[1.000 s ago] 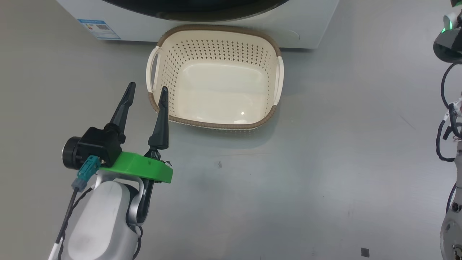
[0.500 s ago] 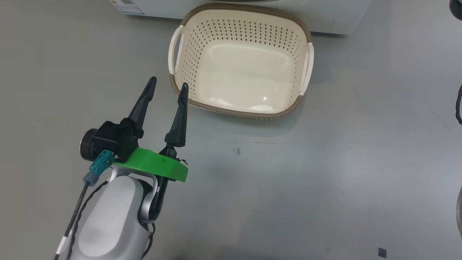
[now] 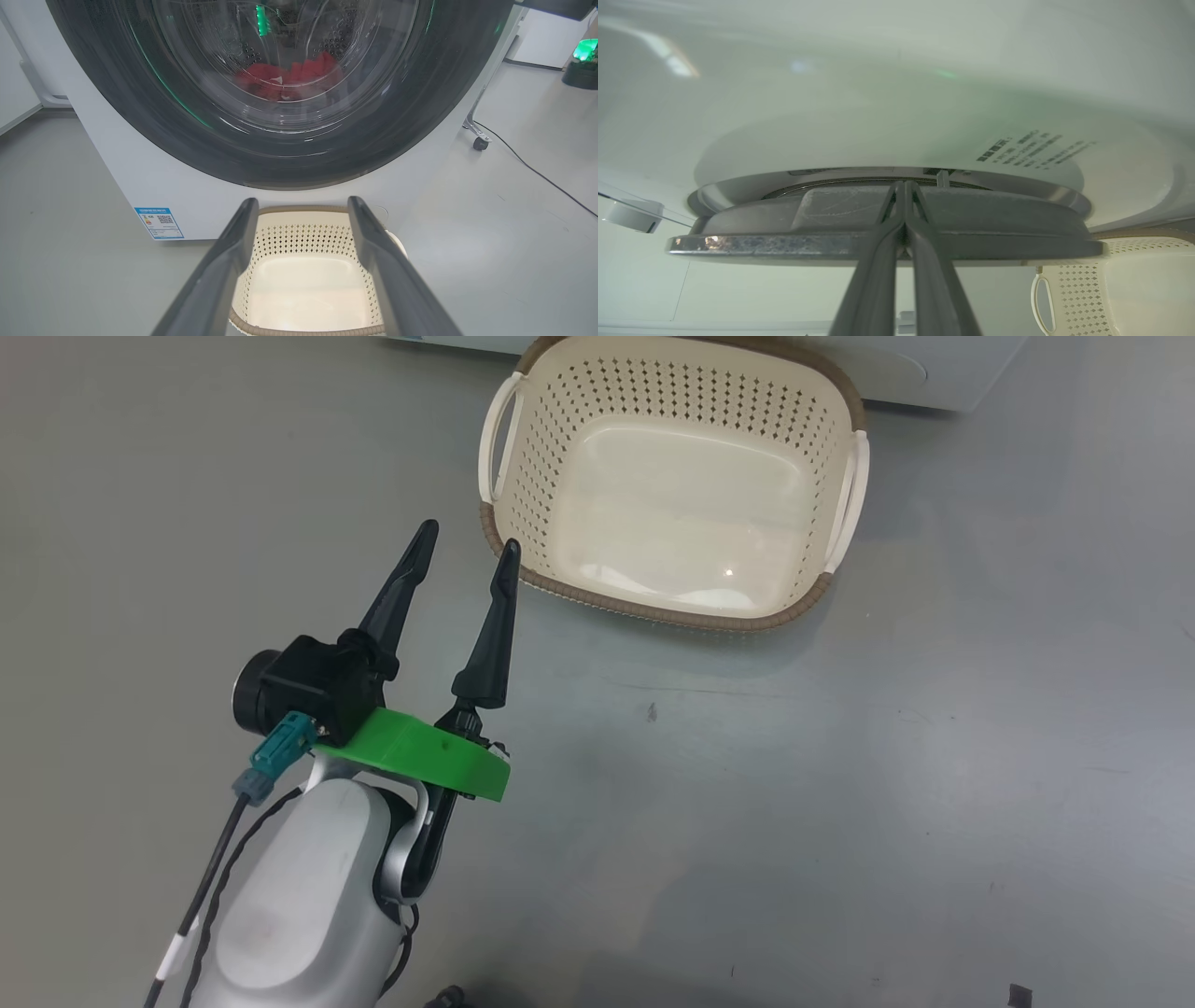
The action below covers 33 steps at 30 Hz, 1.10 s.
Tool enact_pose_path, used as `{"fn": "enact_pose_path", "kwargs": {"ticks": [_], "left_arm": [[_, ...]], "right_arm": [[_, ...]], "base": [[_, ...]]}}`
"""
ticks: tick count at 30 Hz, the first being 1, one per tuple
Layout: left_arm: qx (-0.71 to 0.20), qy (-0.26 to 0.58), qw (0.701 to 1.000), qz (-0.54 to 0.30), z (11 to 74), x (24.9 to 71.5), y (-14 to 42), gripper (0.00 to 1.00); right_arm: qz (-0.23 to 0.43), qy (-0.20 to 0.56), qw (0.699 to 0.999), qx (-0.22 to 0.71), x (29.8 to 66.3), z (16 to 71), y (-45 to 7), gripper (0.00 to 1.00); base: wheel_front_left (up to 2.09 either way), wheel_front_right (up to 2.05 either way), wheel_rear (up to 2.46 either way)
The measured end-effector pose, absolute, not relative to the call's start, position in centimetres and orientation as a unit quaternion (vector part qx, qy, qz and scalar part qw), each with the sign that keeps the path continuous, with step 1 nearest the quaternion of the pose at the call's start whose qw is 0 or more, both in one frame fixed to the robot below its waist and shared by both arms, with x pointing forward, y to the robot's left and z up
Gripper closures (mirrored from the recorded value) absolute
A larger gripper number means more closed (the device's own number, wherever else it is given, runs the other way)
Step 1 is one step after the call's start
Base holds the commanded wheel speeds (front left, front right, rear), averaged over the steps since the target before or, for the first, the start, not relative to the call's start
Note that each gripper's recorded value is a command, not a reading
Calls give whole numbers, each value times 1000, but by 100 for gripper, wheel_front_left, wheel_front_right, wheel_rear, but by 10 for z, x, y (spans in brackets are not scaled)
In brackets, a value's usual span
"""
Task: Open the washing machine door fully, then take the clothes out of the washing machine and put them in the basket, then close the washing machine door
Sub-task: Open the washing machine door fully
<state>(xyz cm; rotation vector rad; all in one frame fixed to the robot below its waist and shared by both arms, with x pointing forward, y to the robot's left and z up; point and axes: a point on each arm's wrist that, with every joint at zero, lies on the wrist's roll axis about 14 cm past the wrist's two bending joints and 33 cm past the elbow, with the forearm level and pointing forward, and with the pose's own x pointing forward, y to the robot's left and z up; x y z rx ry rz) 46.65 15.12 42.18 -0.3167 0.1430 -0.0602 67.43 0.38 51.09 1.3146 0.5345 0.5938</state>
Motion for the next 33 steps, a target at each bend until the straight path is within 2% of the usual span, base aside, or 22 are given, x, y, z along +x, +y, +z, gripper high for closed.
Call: {"fn": "enact_pose_path", "kwargs": {"ticks": [17,33], "left_arm": [[-155,77,985,-15,420,462,158,0],[-158,74,985,-7,423,463,160,0]], "right_arm": [[268,252,706,605,690,513,22,100],[295,302,646,636,685,510,31,100]], "base": [[0,0,0],[0,0,0]]}}
